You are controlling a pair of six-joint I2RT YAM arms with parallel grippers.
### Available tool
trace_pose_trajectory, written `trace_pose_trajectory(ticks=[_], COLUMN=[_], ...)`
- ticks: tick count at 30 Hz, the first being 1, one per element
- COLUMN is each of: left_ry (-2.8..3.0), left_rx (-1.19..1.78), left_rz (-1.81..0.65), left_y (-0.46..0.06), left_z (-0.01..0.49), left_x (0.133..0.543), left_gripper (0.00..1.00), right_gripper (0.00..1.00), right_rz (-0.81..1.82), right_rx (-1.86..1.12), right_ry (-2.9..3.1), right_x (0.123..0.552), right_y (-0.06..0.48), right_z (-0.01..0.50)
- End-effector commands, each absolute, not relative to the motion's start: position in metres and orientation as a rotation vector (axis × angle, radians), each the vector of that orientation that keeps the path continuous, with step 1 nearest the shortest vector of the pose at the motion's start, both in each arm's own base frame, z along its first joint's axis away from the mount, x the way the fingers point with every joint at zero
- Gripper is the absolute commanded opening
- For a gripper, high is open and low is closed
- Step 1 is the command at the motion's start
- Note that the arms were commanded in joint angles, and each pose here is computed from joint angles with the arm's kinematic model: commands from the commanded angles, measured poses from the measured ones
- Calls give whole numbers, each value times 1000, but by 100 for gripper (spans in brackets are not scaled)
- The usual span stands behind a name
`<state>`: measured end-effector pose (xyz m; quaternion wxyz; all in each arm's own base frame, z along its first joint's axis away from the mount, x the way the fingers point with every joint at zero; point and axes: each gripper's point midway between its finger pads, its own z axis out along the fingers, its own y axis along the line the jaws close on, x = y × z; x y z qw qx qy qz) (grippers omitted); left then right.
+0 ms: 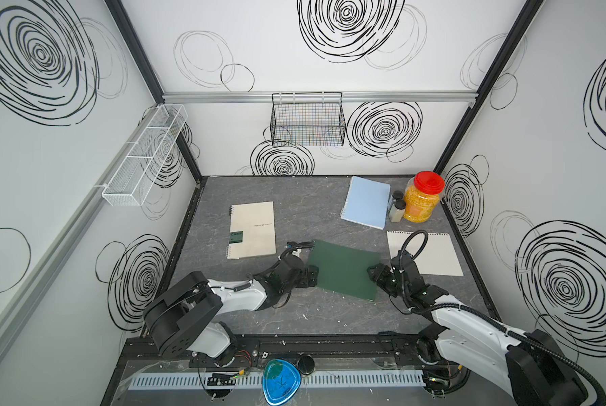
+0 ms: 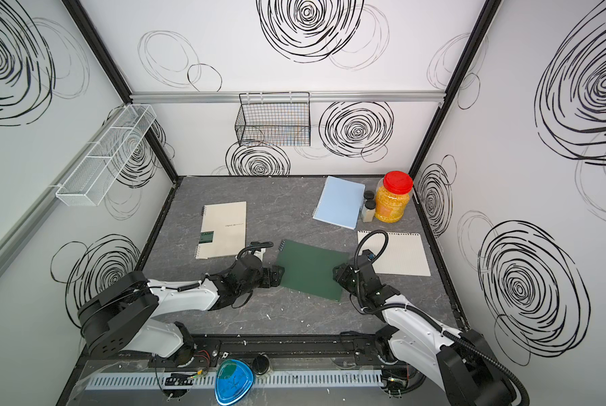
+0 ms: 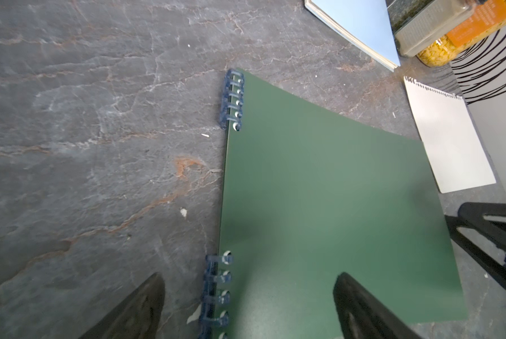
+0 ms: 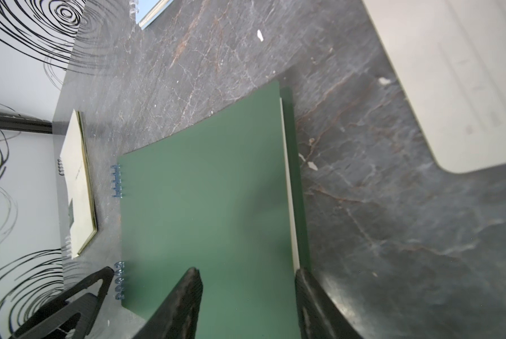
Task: Tear off pages from different notebooks
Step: Open the notebook at the center of the board.
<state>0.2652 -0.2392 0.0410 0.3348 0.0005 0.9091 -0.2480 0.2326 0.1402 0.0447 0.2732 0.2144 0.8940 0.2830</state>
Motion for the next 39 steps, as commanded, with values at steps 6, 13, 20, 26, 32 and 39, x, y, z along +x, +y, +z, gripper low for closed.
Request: trace_pose_trajectory(ticks=[6,13,20,26,32,39], left_ry=[2332,2335,2339,2342,2331,2317], left_rx=[-9,-10,1,10,14,53], left_rz=[-647,-642,-659,-675,-688,-721], left_y=[-242,-241,-245,-249,-251,-261], left_z=[49,48,46,44,49,58], left_x=[283,286,285,284,284,272], left_gripper=[93,93,93,93,93,93], right_gripper=[40,46,31,29,29,31], right_rz=[847,806,967,1106,1186,1224], right_rx=[540,556,504,480,449,392], right_ry=[2349,2364,2295,2203,2153,2113], right_x=[241,240,244,248,250,250], right_y=[154,150,169,182,192,200], right_z=[74,69,90,124,144,157])
